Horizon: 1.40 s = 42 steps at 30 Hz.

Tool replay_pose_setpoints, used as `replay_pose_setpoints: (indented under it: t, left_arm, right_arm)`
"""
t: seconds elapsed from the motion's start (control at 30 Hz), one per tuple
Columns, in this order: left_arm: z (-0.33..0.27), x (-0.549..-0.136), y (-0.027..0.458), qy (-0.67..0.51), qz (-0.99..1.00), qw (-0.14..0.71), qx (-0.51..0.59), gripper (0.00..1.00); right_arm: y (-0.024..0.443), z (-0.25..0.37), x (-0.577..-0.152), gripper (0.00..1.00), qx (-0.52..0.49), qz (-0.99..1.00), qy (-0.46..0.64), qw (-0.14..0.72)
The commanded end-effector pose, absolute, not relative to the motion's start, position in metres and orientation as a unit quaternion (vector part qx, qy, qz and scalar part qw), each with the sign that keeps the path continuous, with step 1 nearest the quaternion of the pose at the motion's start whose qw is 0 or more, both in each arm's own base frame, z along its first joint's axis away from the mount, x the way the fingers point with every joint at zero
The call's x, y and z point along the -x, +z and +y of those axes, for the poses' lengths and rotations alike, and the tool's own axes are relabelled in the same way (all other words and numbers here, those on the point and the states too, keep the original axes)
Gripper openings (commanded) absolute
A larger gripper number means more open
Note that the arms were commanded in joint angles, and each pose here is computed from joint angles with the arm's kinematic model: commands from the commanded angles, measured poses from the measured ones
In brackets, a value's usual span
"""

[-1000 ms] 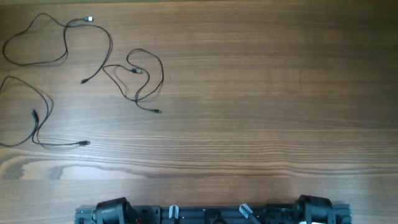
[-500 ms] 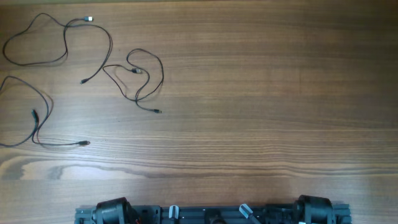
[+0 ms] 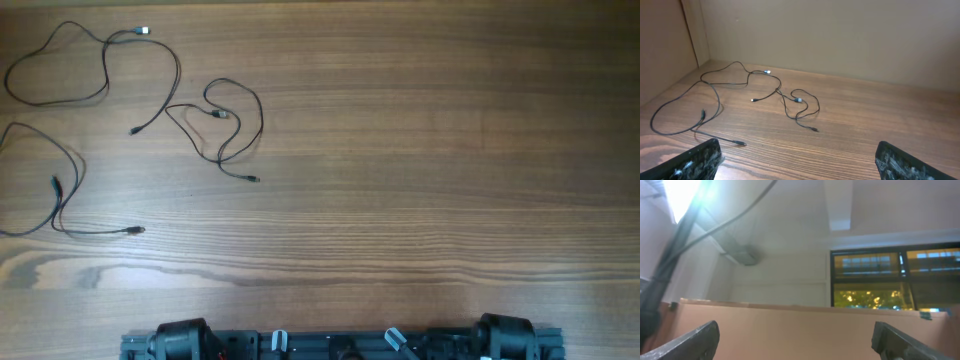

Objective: Untangle cables

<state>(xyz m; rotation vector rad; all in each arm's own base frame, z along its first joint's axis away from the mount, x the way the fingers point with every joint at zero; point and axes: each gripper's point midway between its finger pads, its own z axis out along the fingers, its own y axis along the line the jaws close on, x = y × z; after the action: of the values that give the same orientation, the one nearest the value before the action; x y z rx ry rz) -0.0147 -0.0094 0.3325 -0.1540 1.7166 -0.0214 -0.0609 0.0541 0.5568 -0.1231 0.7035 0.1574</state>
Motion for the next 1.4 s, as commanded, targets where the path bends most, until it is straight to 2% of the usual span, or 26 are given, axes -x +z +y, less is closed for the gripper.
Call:
replay_pose_setpoints:
  t: [0.0, 0.3, 0.73, 0.97, 1.2, 1.37]
  left_arm:
    - [-0.012, 0.018, 0.333, -0.017, 0.75, 0.657, 0.066, 1.0]
    - [-0.012, 0.018, 0.333, -0.017, 0.75, 0.657, 0.066, 1.0]
    - [-0.012, 0.018, 0.333, -0.017, 0.75, 0.657, 0.066, 1.0]
    - [-0.012, 0.018, 0.333, -0.017, 0.75, 0.657, 0.066, 1.0]
    - [-0.012, 0.018, 0.333, -0.017, 0.75, 0.657, 0.066, 1.0]
    - [-0.012, 0.018, 0.333, -0.017, 0.75, 0.657, 0.066, 1.0]
  right_arm:
    - [0.554, 0.053, 0.049, 1.0, 0.049, 0.34, 0.066, 0.937]
    - [0.538, 0.085, 0.034, 1.0, 0.163, 0.353, 0.125, 0.913]
    - [0.536, 0.079, 0.044, 1.0, 0.208, 0.335, 0.133, 0.909]
    - [0.527, 0.078, 0.037, 1.0, 0.25, 0.332, 0.062, 0.908]
    - [0.512, 0.079, 0.01, 1.0, 0.286, 0.338, -0.02, 0.897]
    - [0.484, 0.083, -0.038, 1.0, 0.29, 0.374, -0.006, 0.881]
